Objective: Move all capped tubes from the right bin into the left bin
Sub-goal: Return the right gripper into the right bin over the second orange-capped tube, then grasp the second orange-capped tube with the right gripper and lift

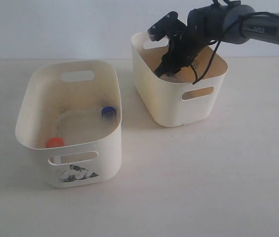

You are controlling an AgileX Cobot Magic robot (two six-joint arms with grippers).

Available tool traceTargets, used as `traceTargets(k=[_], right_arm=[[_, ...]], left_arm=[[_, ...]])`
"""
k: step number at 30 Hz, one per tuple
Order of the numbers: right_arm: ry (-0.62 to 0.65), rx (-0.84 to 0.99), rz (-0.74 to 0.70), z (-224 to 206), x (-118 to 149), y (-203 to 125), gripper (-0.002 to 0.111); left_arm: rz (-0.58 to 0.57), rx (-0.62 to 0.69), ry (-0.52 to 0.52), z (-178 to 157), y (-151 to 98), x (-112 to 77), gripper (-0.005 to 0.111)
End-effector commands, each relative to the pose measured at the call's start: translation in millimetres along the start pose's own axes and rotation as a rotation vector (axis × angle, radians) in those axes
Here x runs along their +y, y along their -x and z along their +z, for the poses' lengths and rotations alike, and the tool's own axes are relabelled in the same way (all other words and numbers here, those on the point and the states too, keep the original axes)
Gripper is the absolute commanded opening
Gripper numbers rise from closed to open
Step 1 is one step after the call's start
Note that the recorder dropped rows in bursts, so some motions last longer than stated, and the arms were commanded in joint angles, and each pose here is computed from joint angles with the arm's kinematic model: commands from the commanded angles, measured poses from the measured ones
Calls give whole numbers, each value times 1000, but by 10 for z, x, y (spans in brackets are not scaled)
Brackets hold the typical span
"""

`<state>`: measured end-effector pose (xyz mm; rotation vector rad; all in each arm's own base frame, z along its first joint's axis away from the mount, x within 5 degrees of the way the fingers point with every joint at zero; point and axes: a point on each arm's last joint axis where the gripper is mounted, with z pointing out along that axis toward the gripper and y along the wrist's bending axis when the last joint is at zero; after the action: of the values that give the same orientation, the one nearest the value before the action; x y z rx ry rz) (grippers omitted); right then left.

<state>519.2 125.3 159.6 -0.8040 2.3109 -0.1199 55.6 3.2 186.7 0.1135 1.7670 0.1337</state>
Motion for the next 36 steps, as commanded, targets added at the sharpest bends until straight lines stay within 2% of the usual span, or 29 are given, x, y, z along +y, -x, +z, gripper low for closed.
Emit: traceTargets(k=[1, 7, 17, 24, 31, 36], right_arm=[[21, 25, -16, 70, 37, -54, 45], [48, 44, 58, -35, 38, -22, 45], [43, 3, 41, -567, -5, 253, 45], [61, 35, 15, -349, 77, 157, 45], [100, 16, -18, -202, 294, 176, 45], [97, 13, -41, -85, 327, 131, 45]], left_arm=[[-13, -21, 1, -5, 28, 2, 4], [-13, -21, 1, -5, 28, 2, 4], [-13, -21, 1, -5, 28, 2, 4], [-13, -21, 1, -5, 28, 2, 4], [-13, -21, 1, -5, 28, 2, 4], [-13, -21, 1, -5, 28, 2, 4]])
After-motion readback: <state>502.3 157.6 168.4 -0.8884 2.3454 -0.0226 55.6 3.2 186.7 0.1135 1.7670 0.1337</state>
